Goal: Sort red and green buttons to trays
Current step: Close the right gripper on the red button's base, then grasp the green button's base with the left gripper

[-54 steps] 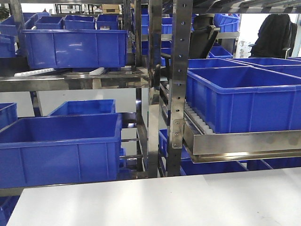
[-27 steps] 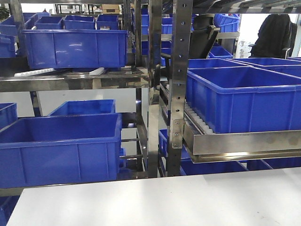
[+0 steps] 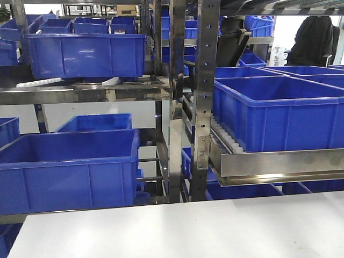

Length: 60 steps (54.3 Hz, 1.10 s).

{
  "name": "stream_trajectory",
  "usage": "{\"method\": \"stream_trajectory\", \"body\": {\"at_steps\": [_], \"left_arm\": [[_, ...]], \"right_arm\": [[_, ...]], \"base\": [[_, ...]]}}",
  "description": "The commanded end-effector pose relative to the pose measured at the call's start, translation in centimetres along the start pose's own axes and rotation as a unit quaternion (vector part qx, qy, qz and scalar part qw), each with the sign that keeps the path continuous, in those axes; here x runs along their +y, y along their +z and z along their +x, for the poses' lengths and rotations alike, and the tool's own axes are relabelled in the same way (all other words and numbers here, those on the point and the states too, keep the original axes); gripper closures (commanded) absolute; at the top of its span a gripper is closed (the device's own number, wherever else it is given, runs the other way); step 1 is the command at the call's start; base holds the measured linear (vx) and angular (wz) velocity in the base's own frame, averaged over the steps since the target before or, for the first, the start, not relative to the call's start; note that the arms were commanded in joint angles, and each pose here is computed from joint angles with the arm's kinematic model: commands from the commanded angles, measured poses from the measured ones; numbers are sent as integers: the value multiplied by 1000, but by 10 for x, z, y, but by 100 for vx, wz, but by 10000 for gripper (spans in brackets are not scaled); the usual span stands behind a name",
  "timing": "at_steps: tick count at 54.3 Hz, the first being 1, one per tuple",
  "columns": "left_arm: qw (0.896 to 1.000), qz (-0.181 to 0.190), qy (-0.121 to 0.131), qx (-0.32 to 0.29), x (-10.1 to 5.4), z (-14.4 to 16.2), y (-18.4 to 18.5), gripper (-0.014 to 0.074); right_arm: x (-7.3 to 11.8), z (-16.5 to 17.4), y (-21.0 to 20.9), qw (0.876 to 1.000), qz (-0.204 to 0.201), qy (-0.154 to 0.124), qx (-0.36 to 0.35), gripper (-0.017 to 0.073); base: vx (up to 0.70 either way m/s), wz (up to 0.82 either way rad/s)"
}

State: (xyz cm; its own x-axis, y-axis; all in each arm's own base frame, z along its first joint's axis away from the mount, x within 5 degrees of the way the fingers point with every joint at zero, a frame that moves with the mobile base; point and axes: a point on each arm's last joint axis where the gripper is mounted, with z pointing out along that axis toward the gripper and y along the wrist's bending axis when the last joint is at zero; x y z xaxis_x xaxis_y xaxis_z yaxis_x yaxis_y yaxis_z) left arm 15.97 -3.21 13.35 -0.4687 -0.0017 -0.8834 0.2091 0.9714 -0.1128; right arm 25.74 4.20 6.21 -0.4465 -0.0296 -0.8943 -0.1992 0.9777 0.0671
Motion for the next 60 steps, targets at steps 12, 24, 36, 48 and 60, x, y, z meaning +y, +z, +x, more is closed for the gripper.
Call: {"method": "stream_trajectory", "body": {"at_steps": [12, 24, 36, 48, 60], "left_arm": [[996, 49, 25, -76, -6, 2, 24, 60], [997, 40, 25, -62, -1, 19, 42, 60], [996, 58, 32, -58, -1, 20, 67, 60], [994, 52, 50, -79, 0, 12, 75, 60], [990, 66, 56, -107, -1, 0, 88, 64]], "right_arm": [[1, -25, -3, 995, -2, -1, -101, 572], [1, -25, -3, 995, -2, -1, -101, 572], [1, -25, -3, 995, -2, -1, -103, 572], [1, -25, -3, 995, -2, -1, -103, 572], [1, -25, -3, 995, -2, -1, -103, 572]], "base": [[0, 0], [0, 0], [0, 0], [0, 0], [0, 0]]}}
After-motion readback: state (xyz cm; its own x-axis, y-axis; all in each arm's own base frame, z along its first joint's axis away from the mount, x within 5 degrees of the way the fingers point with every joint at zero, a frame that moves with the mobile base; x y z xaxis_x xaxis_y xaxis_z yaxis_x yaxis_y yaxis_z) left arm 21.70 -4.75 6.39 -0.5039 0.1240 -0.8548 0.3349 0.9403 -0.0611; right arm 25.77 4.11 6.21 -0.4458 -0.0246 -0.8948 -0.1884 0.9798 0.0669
